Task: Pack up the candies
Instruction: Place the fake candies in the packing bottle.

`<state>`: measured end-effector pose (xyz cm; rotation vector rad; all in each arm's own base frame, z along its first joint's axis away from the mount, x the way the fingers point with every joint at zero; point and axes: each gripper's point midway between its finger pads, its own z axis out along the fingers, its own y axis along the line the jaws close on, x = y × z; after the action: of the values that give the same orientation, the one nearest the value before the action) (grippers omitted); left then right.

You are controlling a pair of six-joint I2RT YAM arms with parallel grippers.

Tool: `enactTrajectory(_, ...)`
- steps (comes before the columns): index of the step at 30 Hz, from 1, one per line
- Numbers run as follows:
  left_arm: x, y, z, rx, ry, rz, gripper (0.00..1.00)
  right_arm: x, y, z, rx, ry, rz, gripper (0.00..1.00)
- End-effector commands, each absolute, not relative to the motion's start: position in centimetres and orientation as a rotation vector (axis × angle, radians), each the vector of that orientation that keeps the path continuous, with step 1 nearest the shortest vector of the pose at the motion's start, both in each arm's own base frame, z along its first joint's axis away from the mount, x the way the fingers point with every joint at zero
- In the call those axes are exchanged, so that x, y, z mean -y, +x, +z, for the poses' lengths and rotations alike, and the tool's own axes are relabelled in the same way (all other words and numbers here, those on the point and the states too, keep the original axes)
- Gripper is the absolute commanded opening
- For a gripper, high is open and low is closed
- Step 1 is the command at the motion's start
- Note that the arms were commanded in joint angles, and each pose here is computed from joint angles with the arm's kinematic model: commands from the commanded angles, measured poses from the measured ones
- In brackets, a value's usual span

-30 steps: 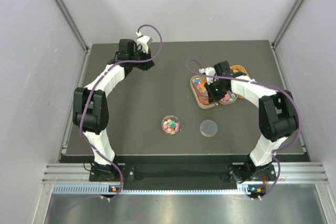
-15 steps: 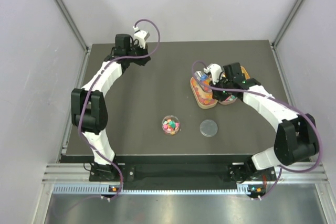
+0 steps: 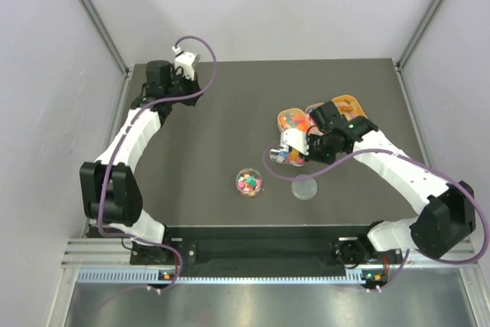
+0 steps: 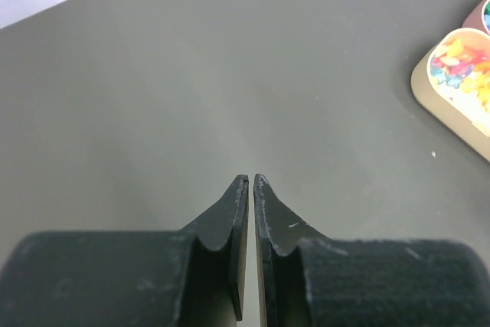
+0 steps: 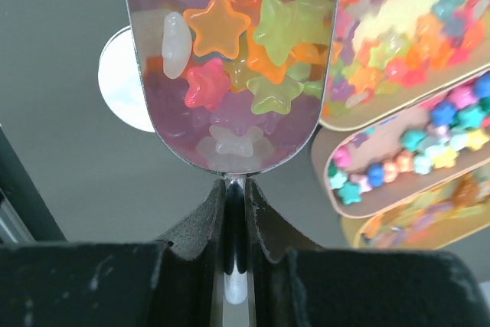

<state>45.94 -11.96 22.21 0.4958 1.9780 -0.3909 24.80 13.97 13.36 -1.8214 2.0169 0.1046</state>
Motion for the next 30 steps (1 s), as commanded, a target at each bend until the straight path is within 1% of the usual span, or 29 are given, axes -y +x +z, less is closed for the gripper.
enactTrajectory(1,10.1,44.2,23.3,-1.953,0.434,-0.379,0.12,-15.9,25.1,15.9,-1.815,-1.966,0.031,0.00)
enactTrajectory(4,9.5,42.9,21.9,-1.992,0.404,-0.378,0.12,-17.5,25.0,15.5,-1.786,-2.017,0.008,0.00)
enactTrajectory(9,8.6,41.1,21.7,-2.002,0.344,-0.382,0.12,-19.9,24.8,14.6,-1.723,-2.128,-0.052,0.00)
enactTrajectory(11,8.3,40.5,21.3,-2.008,0.337,-0.379,0.11,-20.1,25.1,14.3,-1.717,-2.168,-0.118,0.00)
enactTrajectory(20,7.7,39.4,20.3,-2.029,0.295,-0.406,0.11,-22.1,25.5,14.9,-1.698,-2.235,-0.226,0.00)
enactTrajectory(30,7.6,39.3,19.7,-2.026,0.272,-0.426,0.11,-21.9,25.2,15.0,-1.629,-2.330,-0.448,0.00)
